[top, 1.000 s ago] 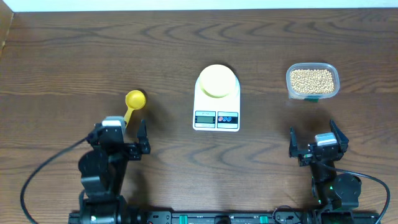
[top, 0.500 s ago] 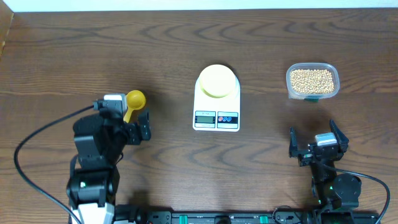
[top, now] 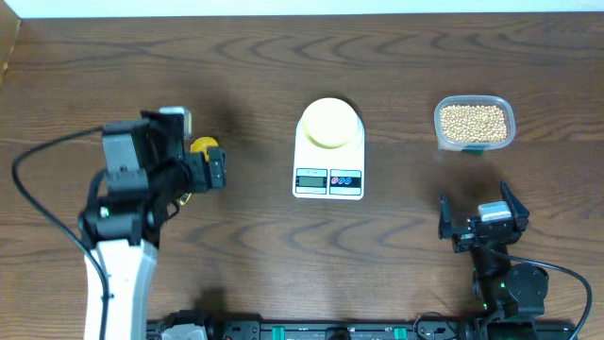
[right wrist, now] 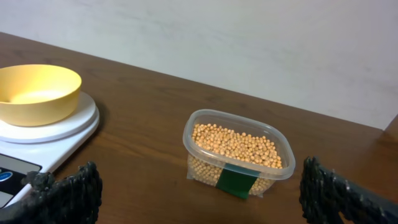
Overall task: Scoop item into bowl and weigh 50g on scale
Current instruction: 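Reach the left gripper forward and down to the yellow scoop's cup, then grasp the yellow scoop's cup rim with the left gripper, then lift the scoop and carry it right toward the scale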
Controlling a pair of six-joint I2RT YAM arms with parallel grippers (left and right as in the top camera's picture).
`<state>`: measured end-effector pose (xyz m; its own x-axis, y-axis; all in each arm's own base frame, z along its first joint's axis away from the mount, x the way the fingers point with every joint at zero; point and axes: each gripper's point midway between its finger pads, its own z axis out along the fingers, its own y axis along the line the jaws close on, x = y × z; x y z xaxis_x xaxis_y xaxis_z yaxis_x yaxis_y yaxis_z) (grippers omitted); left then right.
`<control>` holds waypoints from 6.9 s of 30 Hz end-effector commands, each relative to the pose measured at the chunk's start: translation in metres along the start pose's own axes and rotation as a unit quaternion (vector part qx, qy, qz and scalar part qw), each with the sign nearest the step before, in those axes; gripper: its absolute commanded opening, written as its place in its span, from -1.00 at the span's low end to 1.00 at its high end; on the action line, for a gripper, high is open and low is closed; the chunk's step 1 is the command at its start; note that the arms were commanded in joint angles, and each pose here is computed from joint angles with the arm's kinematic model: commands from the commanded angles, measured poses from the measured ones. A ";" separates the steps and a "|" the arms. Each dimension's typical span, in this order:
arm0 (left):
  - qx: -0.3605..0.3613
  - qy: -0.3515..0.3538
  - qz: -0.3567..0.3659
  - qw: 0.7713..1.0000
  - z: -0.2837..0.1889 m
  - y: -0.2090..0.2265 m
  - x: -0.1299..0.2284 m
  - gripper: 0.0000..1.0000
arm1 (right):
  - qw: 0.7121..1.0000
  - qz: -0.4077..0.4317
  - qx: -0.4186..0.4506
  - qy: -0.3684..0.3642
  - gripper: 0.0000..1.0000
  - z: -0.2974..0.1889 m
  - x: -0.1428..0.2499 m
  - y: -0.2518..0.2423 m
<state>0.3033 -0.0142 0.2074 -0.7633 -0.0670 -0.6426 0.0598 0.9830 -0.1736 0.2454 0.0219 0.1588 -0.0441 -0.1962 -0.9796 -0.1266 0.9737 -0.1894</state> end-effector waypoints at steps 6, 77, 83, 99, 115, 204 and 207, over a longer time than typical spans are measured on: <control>0.039 0.003 0.075 0.996 -0.001 -0.012 -0.045 0.94 | 1.000 -0.005 -0.003 -0.001 0.98 0.000 0.000 0.002; -0.054 0.186 -0.139 0.971 0.200 0.113 0.040 -0.84 | 1.000 -0.005 -0.003 -0.001 0.98 0.000 0.000 0.002; -0.071 0.192 -0.226 0.952 0.198 0.111 0.045 -0.85 | 1.000 -0.005 -0.003 -0.001 0.99 0.000 0.000 0.002; -0.110 0.195 -0.257 0.940 0.196 0.119 0.051 -0.84 | 1.000 -0.005 -0.003 -0.001 0.98 0.000 0.000 0.002; -0.098 0.196 -0.203 0.954 0.202 0.120 0.061 -0.14 | 1.000 -0.005 -0.003 -0.001 0.98 0.000 0.000 0.002; -0.100 0.105 -0.244 0.959 0.127 0.103 0.001 -0.85 | 1.000 -0.005 -0.003 -0.001 0.99 0.000 0.000 0.002; -0.103 0.109 -0.273 0.950 0.124 0.101 0.005 -0.85 | 1.000 -0.005 -0.003 -0.001 0.98 0.000 0.000 0.002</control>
<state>0.3901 0.0620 0.0917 -0.7962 -0.4972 -0.3449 -0.4301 0.8659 -0.2553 0.2454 0.0219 0.1588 -0.0441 -0.1962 -0.9796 -0.1266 0.9737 -0.1894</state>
